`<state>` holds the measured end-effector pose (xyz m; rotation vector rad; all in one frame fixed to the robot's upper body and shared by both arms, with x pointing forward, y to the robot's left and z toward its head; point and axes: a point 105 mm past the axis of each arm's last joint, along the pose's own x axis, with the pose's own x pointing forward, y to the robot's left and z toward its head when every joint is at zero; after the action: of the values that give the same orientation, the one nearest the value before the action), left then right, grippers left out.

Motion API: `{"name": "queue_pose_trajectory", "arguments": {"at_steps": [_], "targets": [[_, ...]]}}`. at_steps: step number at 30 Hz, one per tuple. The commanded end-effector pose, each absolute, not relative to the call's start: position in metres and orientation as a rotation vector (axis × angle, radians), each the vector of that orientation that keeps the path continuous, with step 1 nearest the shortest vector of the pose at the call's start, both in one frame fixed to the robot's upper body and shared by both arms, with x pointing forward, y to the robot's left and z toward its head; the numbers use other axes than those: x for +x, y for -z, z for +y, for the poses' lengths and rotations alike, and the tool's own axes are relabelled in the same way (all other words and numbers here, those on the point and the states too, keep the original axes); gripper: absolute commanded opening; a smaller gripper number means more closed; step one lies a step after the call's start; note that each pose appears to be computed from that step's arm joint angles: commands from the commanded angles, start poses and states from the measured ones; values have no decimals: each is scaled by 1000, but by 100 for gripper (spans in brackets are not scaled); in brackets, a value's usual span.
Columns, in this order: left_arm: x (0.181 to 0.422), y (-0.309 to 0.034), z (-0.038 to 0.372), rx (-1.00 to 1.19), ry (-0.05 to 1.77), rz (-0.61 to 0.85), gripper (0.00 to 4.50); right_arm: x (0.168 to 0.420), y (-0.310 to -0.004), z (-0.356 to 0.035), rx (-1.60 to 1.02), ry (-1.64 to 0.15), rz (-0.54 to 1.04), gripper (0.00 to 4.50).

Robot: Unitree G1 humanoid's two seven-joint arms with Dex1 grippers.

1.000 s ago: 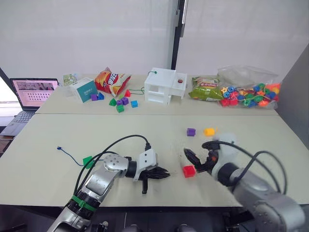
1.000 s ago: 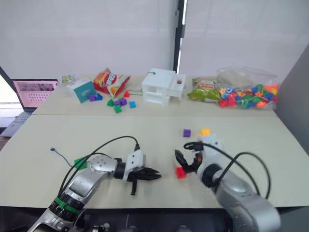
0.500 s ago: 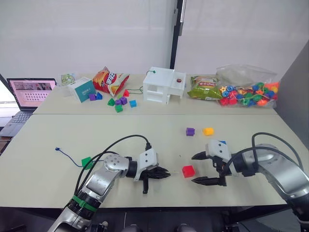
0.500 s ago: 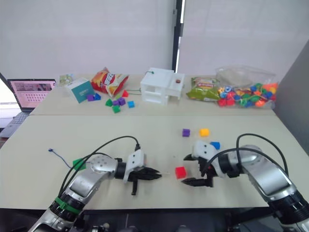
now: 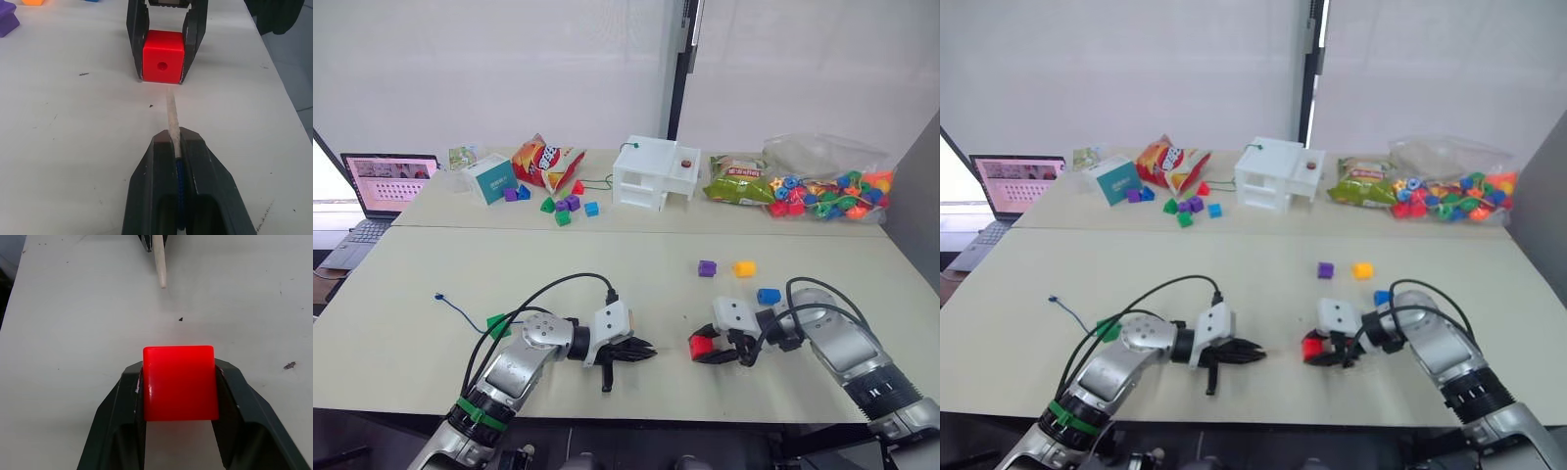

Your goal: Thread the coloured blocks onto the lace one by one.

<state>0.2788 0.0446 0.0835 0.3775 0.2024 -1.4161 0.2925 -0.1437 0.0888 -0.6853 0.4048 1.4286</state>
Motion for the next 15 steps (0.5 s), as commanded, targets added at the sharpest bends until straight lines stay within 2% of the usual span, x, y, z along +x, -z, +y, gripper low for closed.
{"name": "queue_pose_trajectory", "arguments": {"at_steps": [1, 6, 15], "targets": [[279, -96, 39, 445, 1415, 162, 0, 291, -94, -139, -661, -1390, 377, 119], [283, -104, 33, 452, 1399, 162, 0, 278, -92, -120, -632, -1389, 364, 119], [277, -100, 35, 473, 1433, 204, 0, 281, -87, -114, -637, -1339, 372, 119]]}}
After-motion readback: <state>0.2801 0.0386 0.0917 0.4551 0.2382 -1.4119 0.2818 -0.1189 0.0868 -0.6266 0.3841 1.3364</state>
